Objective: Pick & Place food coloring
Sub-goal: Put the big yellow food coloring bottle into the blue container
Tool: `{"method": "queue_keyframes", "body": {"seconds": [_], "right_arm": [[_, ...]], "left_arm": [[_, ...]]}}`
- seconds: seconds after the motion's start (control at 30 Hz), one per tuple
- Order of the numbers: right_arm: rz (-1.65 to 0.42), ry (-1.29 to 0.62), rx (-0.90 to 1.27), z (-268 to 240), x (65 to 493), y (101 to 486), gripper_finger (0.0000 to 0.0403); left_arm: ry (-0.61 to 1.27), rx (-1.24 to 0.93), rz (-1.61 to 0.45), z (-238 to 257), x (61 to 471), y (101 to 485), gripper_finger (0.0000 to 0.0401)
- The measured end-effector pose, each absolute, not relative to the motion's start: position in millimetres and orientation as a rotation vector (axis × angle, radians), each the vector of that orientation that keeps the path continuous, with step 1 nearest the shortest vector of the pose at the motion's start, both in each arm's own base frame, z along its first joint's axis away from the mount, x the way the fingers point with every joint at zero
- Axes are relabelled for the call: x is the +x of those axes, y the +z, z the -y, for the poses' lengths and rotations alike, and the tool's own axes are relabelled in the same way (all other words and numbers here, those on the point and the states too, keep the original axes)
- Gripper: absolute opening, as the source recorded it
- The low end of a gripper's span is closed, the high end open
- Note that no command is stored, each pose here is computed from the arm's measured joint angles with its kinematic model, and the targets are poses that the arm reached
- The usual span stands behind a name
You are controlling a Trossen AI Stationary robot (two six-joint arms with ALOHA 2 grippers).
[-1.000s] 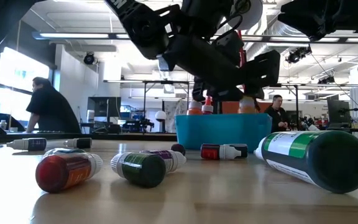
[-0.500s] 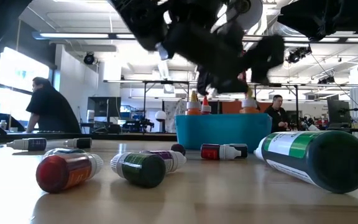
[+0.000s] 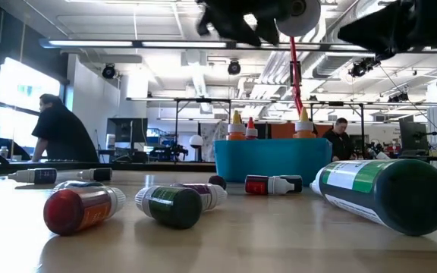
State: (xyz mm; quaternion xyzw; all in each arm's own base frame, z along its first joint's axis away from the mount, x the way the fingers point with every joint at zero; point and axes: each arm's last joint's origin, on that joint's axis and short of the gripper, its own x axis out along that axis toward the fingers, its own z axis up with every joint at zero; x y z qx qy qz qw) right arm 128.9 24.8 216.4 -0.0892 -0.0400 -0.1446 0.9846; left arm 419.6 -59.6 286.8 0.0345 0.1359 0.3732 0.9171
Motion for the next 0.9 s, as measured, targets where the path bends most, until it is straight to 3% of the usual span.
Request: {"method": "queue_keyframes", "body": {"seconds": [0.17,0.47,0.9], "right_arm": [[-0.024,-0.238,-0.178,-23.3,132.9,204.1,0.0008],[-0.203,-0.255,-0.008,-18.3,150.6,179.3,0.0002],[-0.51,-0.273,0.105,-32.6,201.6,161.6,0.0001]], "left_arm": [[0.785,0.116,-0.321,56.8,379.2,331.4,0.0129],[0.84,0.154,-0.347,43.9,326.3,375.8,0.0068],[0.872,0.24,-0.382,41.9,320.2,378.7,0.0062]]}}
